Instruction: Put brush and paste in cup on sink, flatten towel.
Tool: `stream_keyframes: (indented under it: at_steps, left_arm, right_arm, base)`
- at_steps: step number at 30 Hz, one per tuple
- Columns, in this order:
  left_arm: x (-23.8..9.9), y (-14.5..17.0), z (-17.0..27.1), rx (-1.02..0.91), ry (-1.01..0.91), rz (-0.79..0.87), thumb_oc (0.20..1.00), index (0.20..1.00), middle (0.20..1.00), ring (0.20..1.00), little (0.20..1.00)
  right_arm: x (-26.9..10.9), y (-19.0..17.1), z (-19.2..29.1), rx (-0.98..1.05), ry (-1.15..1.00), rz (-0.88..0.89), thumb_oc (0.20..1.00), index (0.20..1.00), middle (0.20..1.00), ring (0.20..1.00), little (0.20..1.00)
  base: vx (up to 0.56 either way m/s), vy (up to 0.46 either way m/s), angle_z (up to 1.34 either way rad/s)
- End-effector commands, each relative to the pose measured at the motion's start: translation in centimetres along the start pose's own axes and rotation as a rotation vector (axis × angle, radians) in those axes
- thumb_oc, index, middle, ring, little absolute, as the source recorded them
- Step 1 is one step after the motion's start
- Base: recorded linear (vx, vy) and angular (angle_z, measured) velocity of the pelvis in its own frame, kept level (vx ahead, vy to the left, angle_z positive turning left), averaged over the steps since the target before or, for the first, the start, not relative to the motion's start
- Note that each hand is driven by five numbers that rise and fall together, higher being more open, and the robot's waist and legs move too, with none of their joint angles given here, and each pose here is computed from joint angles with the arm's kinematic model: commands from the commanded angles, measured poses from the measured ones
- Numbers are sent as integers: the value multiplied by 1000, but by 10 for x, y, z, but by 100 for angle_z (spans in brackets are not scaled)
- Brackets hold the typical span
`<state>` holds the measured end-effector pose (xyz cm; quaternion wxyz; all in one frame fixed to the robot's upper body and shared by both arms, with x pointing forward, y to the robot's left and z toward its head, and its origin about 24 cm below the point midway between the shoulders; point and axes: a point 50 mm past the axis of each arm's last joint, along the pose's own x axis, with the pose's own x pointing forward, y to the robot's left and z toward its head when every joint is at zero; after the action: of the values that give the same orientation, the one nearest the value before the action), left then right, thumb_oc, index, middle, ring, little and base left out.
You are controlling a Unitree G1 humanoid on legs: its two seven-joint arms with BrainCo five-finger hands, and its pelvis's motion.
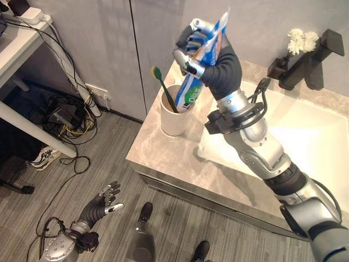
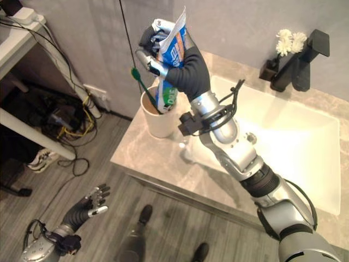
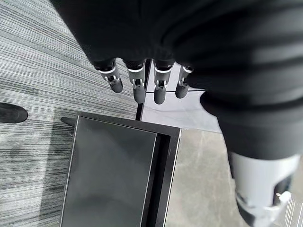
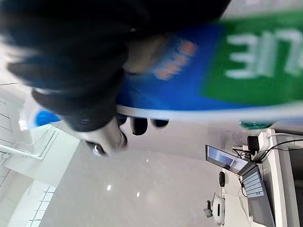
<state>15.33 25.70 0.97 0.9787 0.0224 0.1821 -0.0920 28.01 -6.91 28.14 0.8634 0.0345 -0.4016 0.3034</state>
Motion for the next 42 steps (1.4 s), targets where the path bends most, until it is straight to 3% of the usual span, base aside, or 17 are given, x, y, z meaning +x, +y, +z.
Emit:
stream_keyframes:
  at_steps: [1, 17, 24, 28, 32, 33, 35, 36, 37, 39, 40, 42]
  left_arm:
    - [-1, -7, 5, 11, -44, -26, 1000, 1000, 1000, 1000, 1000]
    - [-1, -4, 27, 18, -144, 17, 1000, 1000, 1000, 1000, 1000]
    - [-5, -2, 67, 108, -314, -4, 1000, 1000, 1000, 1000, 1000]
    - [-12, 1, 85, 104, -414, 14, 1000, 1000, 1000, 1000, 1000]
    - [-22, 5, 102, 151, -507, 42, 1000, 1000, 1000, 1000, 1000]
    - [-22, 4, 102, 152, -506, 41, 1000, 1000, 1000, 1000, 1000]
    - [-32, 14, 100, 171, -520, 102, 1000, 1000, 1000, 1000, 1000]
    - [-31, 13, 100, 171, -520, 96, 1000, 1000, 1000, 1000, 1000]
    - [-36, 20, 97, 215, -516, 136, 1000, 1000, 1000, 1000, 1000]
    - [-34, 19, 94, 221, -503, 129, 1000, 1000, 1000, 1000, 1000]
    - [-32, 20, 87, 251, -463, 134, 1000, 1000, 1000, 1000, 1000]
    - [-33, 20, 81, 264, -435, 141, 1000, 1000, 1000, 1000, 1000]
  right_arm:
    - [15, 1, 28, 1, -131, 43, 1000, 1000, 1000, 1000, 1000]
    - [24, -5, 54, -10, -294, -71, 1000, 1000, 1000, 1000, 1000]
    - [-1, -44, 99, -251, -503, -278, 1000, 1000, 1000, 1000, 1000]
    - [-34, -72, 116, -393, -547, -430, 1000, 1000, 1000, 1000, 1000]
    - [-105, -111, 134, -711, -479, -690, 1000, 1000, 1000, 1000, 1000]
    - [-105, -111, 134, -712, -478, -691, 1000, 1000, 1000, 1000, 1000]
    - [-148, -133, 162, -1243, -370, -875, 1000, 1000, 1000, 1000, 1000]
    - [-149, -133, 163, -1254, -370, -878, 1000, 1000, 1000, 1000, 1000]
    - [-193, -163, 182, -1479, -219, -1094, 1000, 1000, 1000, 1000, 1000]
    - [-211, -171, 188, -1542, -173, -1179, 1000, 1000, 1000, 1000, 1000]
    - [-258, -190, 203, -1730, 21, -1368, 1000, 1000, 1000, 1000, 1000]
    - [-314, -201, 208, -1777, 215, -1594, 1000, 1000, 1000, 1000, 1000]
  base:
    - [0, 0, 0]
    - [-2, -1, -2]
    - [-1, -3, -3]
    - [4, -27, -17]
    - [6, -54, 0]
    - [40, -67, 1]
    - [38, -64, -3]
    - [14, -74, 6]
    - [-13, -52, 9]
    - [3, -28, 4]
    - [0, 0, 0]
    - [10, -26, -4]
